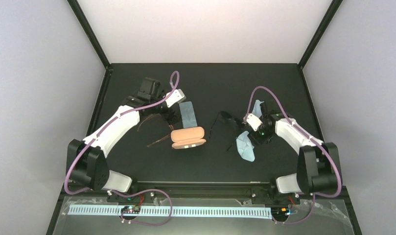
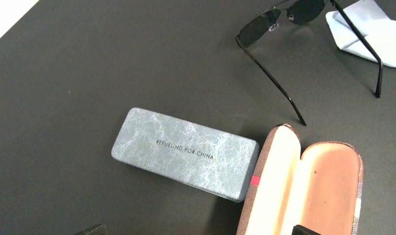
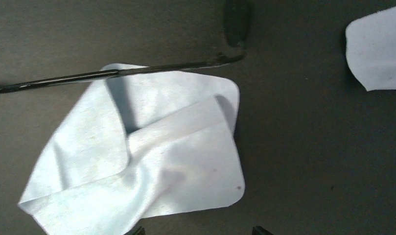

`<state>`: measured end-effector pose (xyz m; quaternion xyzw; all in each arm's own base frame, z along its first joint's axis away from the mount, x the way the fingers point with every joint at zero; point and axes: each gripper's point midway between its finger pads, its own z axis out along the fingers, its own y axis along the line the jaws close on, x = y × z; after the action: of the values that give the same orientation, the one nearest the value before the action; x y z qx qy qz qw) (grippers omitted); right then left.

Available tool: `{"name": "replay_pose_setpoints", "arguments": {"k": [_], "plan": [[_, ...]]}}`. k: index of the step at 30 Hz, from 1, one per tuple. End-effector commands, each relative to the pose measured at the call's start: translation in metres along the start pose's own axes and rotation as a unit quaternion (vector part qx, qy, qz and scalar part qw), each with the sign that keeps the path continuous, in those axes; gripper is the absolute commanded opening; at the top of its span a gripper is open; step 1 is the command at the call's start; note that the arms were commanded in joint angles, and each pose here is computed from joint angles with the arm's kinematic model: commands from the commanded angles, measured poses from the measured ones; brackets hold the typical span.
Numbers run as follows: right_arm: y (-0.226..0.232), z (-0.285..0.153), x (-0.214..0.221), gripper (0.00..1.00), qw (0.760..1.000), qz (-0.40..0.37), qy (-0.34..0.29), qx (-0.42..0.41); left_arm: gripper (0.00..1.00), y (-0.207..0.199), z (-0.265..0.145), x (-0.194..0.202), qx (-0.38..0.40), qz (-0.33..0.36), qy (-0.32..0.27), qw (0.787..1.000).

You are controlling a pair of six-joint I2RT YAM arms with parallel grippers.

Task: Organize the sunglasses
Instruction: Pick up the glasses cleaning cloth from the center of the board.

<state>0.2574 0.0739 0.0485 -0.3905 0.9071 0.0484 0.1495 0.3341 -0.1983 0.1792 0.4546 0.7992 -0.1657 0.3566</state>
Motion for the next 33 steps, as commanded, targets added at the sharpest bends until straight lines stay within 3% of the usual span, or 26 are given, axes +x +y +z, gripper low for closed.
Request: {"name": "replay_pose_setpoints", "arguments": {"k": [1,20,28,33], "plan": [[-0.017,0.001,-0.008,0.57,0.998,0.058,-0.005,-0.024,0.99,-0.008,-0.007,-0.015,0.01,0.014,-0.034,0.999],[-0.019,0.039,0.004,0.33,0.992,0.083,0.05,-0.076,0.99,-0.01,-0.002,-0.013,0.013,0.016,-0.031,0.999],[-0.004,0.037,0.013,0.18,0.993,0.063,0.038,-0.092,0.99,-0.009,0.004,-0.011,0.016,0.015,-0.025,0.999],[-0.002,0.032,0.002,0.02,0.994,0.056,0.011,-0.095,0.99,-0.009,0.006,-0.01,0.016,0.015,-0.022,1.0]]}}
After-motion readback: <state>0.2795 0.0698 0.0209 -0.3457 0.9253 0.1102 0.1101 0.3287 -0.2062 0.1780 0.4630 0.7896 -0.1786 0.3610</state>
